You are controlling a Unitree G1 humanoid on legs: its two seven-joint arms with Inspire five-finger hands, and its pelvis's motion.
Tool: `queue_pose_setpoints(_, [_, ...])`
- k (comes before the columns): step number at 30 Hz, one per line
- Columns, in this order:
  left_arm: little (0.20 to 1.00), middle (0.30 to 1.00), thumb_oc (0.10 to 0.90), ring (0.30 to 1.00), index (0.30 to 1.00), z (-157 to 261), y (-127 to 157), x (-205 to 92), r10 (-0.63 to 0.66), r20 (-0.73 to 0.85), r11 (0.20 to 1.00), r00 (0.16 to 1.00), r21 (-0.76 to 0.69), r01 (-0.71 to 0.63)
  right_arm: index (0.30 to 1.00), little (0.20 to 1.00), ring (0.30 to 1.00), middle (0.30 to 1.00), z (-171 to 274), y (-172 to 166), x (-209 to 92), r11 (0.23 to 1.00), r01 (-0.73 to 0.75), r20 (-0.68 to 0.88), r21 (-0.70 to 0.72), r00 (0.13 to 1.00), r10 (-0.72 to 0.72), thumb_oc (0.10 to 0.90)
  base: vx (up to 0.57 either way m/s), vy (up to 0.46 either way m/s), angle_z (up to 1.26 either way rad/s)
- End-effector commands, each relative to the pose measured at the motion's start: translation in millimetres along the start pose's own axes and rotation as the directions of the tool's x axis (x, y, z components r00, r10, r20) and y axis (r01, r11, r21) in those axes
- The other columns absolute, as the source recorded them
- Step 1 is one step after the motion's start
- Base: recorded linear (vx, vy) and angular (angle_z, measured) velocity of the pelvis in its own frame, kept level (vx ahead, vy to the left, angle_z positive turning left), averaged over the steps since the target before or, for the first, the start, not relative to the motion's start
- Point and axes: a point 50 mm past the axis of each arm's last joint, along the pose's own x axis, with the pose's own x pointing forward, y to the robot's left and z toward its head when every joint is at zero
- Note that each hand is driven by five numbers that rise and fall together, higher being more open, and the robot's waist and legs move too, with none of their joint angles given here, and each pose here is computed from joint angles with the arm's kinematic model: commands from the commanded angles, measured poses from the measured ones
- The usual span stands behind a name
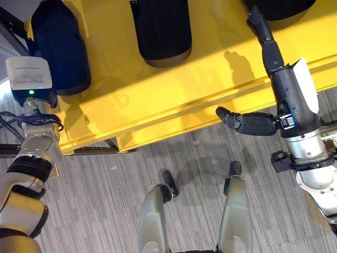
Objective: Move parts from the plastic box to the shelf.
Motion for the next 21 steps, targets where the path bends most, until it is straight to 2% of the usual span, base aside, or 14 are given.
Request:
queue_pose_setpoints(1, [0.3, 0.3, 0.4, 0.3, 0.3, -59.0, 44.2, 19.4, 0.18, -0.094, 0.976, 0.979, 0.141, -0.166, 1.0, 1.0, 1.0, 1.0, 32.8, -23.9, 21.3, 0.989, 0.151, 0.234, -0.001, 0.961, -0.147, 0.9, 0.0, 0.0, 0.0])
queue_pose_setpoints(11, [0.3, 0.3, 0.4, 0.3, 0.3, -48.2, 13.0, 2.5, 0.092, -0.173, 0.991, 0.981, -0.084, -0.108, 1.0, 1.0, 1.0, 1.0, 35.1, -22.0, 21.1, 0.981, 0.193, 0.244, 0.003, 0.951, -0.188, 0.9, -0.01, -0.064, 0.0])
queue_pose_setpoints(12, [0.52, 0.52, 0.557, 0.52, 0.52, -45.2, 8.0, -1.2, 0.08, -0.185, 0.988, 0.979, -0.117, -0.103, 1.0, 1.0, 1.0, 1.0, 35.0, -21.2, 20.7, 0.98, 0.199, 0.242, 0.002, 0.951, -0.194, 0.9, -0.02, -0.088, 0.01])
queue_pose_setpoints(13, [1.0, 1.0, 0.9, 1.0, 1.0, -45.0, 7.2, -2.1, 0.081, -0.187, 0.987, 0.979, -0.12, -0.104, 1.0, 1.0, 1.0, 1.0, 35.1, -20.9, 20.6, 0.98, 0.199, 0.242, 0.002, 0.951, -0.193, 0.9, -0.01, -0.069, 0.01])
queue_pose_setpoints(21, [1.0, 1.0, 0.9, 1.0, 1.0, -34.9, -7.9, -14.2, 0.052, -0.248, 0.962, 0.967, -0.247, -0.115, 1.0, 1.0, 1.0, 1.0, 35.6, -17.0, 18.8, 0.975, 0.22, 0.237, 0.003, 0.948, -0.215, 0.9, -0.01, -0.06, 0.03])
